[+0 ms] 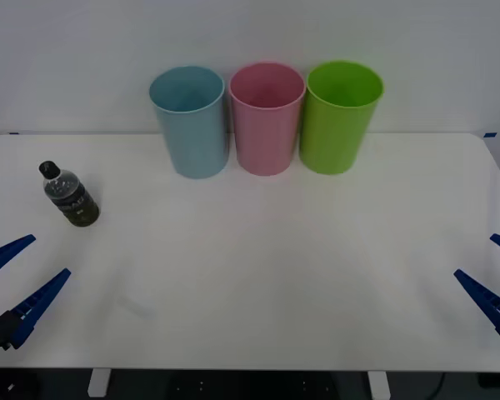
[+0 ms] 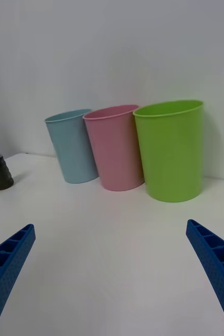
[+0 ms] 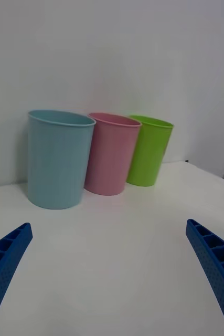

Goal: Grasp the object on the table and drop it into the matching bin: aluminum can to the light blue bin, PET bottle to the pink bin.

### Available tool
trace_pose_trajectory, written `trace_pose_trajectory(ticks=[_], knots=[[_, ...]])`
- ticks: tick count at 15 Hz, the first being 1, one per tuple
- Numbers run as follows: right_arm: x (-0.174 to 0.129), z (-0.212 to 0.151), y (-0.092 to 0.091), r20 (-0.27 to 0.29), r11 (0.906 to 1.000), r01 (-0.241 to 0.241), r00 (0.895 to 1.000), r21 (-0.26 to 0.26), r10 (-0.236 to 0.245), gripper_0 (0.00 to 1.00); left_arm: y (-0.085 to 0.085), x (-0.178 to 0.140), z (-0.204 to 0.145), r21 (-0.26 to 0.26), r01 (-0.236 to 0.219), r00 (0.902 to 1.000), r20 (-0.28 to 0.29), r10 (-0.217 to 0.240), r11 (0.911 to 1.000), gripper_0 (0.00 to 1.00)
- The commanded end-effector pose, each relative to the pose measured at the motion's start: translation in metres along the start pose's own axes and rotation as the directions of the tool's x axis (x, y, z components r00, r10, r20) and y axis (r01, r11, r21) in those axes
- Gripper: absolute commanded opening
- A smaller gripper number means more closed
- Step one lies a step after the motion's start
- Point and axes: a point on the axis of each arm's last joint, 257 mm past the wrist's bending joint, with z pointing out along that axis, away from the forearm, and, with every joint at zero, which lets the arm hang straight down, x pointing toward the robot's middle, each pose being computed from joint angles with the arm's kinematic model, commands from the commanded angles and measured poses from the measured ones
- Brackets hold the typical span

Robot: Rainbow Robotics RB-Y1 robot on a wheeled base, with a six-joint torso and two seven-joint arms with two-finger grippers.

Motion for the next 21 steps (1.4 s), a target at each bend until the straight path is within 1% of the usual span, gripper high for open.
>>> trace_pose_trajectory(ticks=[1, 4, 5, 6, 8, 11, 13, 15, 16, 17, 19, 20, 21], knots=[[0.000, 0.000, 0.000, 0.000, 1.0000, 0.000, 1.000, 0.000, 0.000, 1.00, 0.005, 0.001, -0.006, -0.026, 0.001, 1.0000, -0.002, -0.001, 0.9997, 1.00], [0.000, 0.000, 0.000, 0.000, 1.0000, 0.000, 1.000, 0.000, 0.000, 1.00, 0.015, 0.008, -0.013, -0.079, 0.006, 0.9998, -0.020, -0.007, 0.9968, 1.00], [0.000, 0.000, 0.000, 0.000, 1.0000, 0.000, 1.000, 0.000, 0.000, 1.00, 0.022, 0.013, -0.016, -0.118, 0.006, 0.9995, -0.030, -0.009, 0.9930, 1.00], [0.000, 0.000, 0.000, 0.000, 1.0000, 0.000, 1.000, 0.000, 0.000, 1.00, 0.027, 0.016, -0.017, -0.141, 0.005, 0.9993, -0.035, -0.010, 0.9900, 1.00], [0.000, 0.000, 0.000, 0.000, 1.0000, 0.000, 1.000, 0.000, 0.000, 1.00, 0.038, 0.024, -0.024, -0.200, 0.007, 0.9985, -0.053, -0.018, 0.9797, 1.00], [0.000, 0.000, 0.000, 0.000, 1.0000, 0.000, 1.000, 0.000, 0.000, 1.00, 0.050, 0.034, -0.032, -0.267, 0.006, 0.9969, -0.074, -0.027, 0.9637, 1.00], [0.000, 0.000, 0.000, 0.000, 1.0000, 0.000, 1.000, 0.000, 0.000, 1.00, 0.059, 0.043, -0.038, -0.318, 0.009, 0.9953, -0.089, -0.039, 0.9480, 1.00], [0.000, 0.000, 0.000, 0.000, 1.0000, 0.000, 1.000, 0.000, 0.000, 1.00, 0.068, 0.050, -0.046, -0.371, 0.009, 0.9934, -0.103, -0.051, 0.9286, 1.00], [0.000, 0.000, 0.000, 0.000, 1.0000, 0.000, 1.000, 0.000, 0.000, 1.00, 0.073, 0.052, -0.050, -0.397, 0.015, 0.9930, -0.102, -0.060, 0.9179, 1.00], [0.000, 0.000, 0.000, 0.000, 1.0000, 0.000, 1.000, 0.000, 0.000, 1.00, 0.078, 0.054, -0.055, -0.425, 0.031, 0.9926, -0.093, -0.078, 0.9045, 1.00], [0.000, 0.000, 0.000, 0.000, 1.0000, 0.000, 1.000, 0.000, 0.000, 1.00, 0.089, 0.057, -0.062, -0.477, 0.036, 0.9919, -0.090, -0.090, 0.8782, 1.00], [0.000, 0.000, 0.000, 0.000, 1.0000, 0.000, 1.000, 0.000, 0.000, 1.00, 0.093, 0.058, -0.064, -0.493, 0.035, 0.9919, -0.089, -0.091, 0.8693, 1.00], [0.000, 0.000, 0.000, 0.000, 1.0000, 0.000, 1.000, 0.000, 0.000, 1.00, 0.096, 0.057, -0.065, -0.502, 0.038, 0.9920, -0.085, -0.094, 0.8641, 1.00]])
